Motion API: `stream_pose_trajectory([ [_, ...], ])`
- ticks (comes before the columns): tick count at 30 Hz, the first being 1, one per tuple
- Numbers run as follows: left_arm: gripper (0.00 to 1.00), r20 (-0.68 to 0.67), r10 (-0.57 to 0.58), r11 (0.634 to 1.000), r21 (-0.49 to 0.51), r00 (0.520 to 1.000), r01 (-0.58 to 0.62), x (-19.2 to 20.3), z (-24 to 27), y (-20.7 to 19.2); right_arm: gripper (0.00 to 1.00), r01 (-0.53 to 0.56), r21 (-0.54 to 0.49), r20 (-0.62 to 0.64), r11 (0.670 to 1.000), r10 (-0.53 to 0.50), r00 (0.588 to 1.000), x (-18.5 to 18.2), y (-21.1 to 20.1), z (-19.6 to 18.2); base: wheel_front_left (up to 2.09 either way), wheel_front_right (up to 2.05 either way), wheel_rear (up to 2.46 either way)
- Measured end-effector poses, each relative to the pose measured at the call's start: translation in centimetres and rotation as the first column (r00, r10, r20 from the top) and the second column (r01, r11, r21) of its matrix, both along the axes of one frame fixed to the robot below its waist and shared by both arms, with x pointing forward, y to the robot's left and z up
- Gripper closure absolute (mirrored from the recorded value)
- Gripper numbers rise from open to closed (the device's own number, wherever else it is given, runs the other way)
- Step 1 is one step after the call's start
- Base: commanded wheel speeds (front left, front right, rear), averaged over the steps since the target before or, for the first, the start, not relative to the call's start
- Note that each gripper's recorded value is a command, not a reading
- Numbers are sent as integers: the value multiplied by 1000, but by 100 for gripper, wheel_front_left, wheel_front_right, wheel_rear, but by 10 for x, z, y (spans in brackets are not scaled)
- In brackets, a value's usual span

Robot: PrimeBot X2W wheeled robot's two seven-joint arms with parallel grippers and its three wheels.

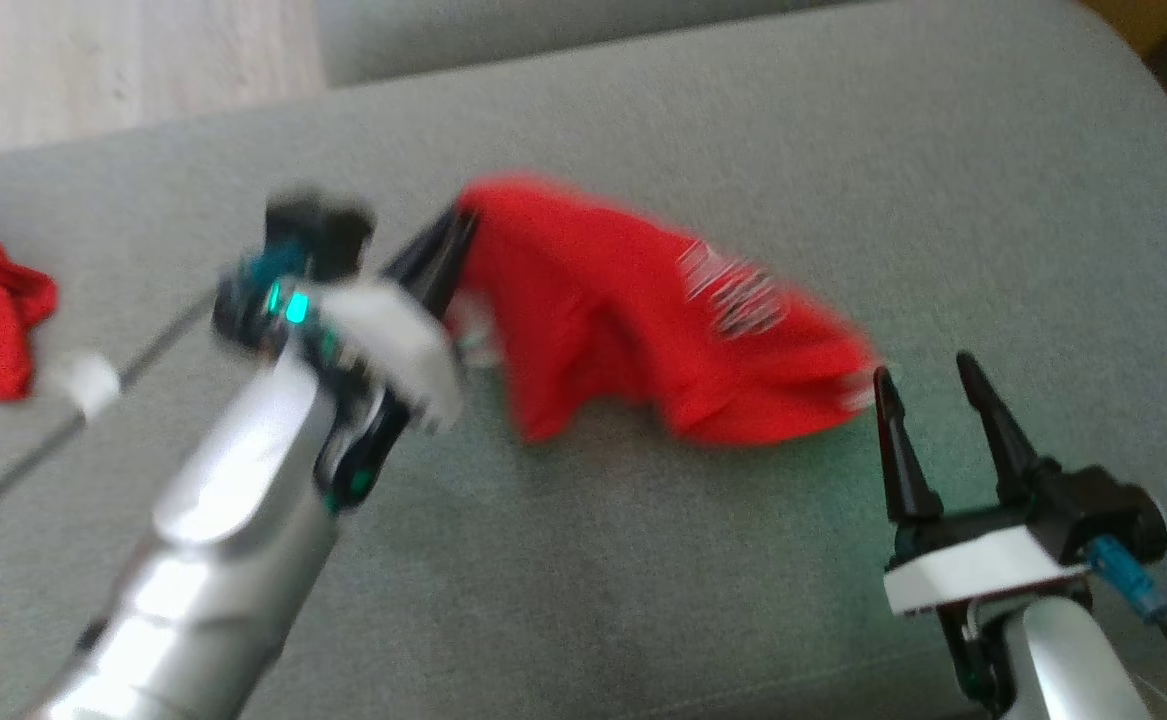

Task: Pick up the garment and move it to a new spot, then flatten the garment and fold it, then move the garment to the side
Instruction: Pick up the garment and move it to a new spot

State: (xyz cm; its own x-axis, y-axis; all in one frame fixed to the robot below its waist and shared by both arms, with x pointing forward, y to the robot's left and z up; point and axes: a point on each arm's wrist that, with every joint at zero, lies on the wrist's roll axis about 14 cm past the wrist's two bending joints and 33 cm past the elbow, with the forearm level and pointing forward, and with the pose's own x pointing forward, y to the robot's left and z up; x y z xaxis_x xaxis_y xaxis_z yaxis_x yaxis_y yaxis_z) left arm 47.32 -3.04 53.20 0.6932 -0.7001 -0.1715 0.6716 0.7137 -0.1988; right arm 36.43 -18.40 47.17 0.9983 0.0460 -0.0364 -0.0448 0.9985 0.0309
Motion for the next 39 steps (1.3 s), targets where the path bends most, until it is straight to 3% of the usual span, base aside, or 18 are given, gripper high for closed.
stream_pose_trajectory([
  [3, 100, -142, 86, 994, 79, 986, -76, 0, -75, 24, 0, 13, -1, -5, 1000, -13, 1000, 9, -5, -2, 0, 0, 0],
  [7, 100, -188, 180, 975, 163, 966, -150, 5, -129, 51, 0, 42, -10, -37, 999, -43, 998, 11, -15, -12, 0, 0, 0],
  [8, 92, -174, 196, 971, 172, 965, -166, 7, -135, 55, 0, 52, -12, -47, 999, -52, 998, 11, -18, -15, 0, 0, 0],
  [10, 45, -149, 219, 964, 183, 964, -191, 12, -141, 60, 0, 61, -17, -59, 998, -62, 996, 11, -22, -19, 0, 0, 0],
  [11, 0, -133, 233, 961, 180, 963, -208, 13, -142, 62, 0, 60, -16, -60, 998, -61, 996, 12, -22, -20, 0, 0, 0],
  [21, 0, -37, 264, 951, 179, 964, -253, 5, -118, 74, 0, 15, -12, -9, 1000, -15, 1000, 13, -7, -4, 0, 0, 0],
  [26, 0, 57, 274, 953, 120, 960, -279, -3, -81, 72, 0, 1, -13, 8, 1000, -1, 1000, 1, -2, 3, 0, 0, 0],
  [34, 0, 68, 354, 932, 55, 933, -357, -59, -78, 91, 0, -8, -18, 15, 1000, 8, 1000, -22, 2, 4, 0, 0, 0],
  [39, 0, 87, 457, 888, 4, 885, -459, -86, -70, 118, 0, -31, -16, 23, 999, 32, 999, -27, 10, 6, 0, 0, 0],
])
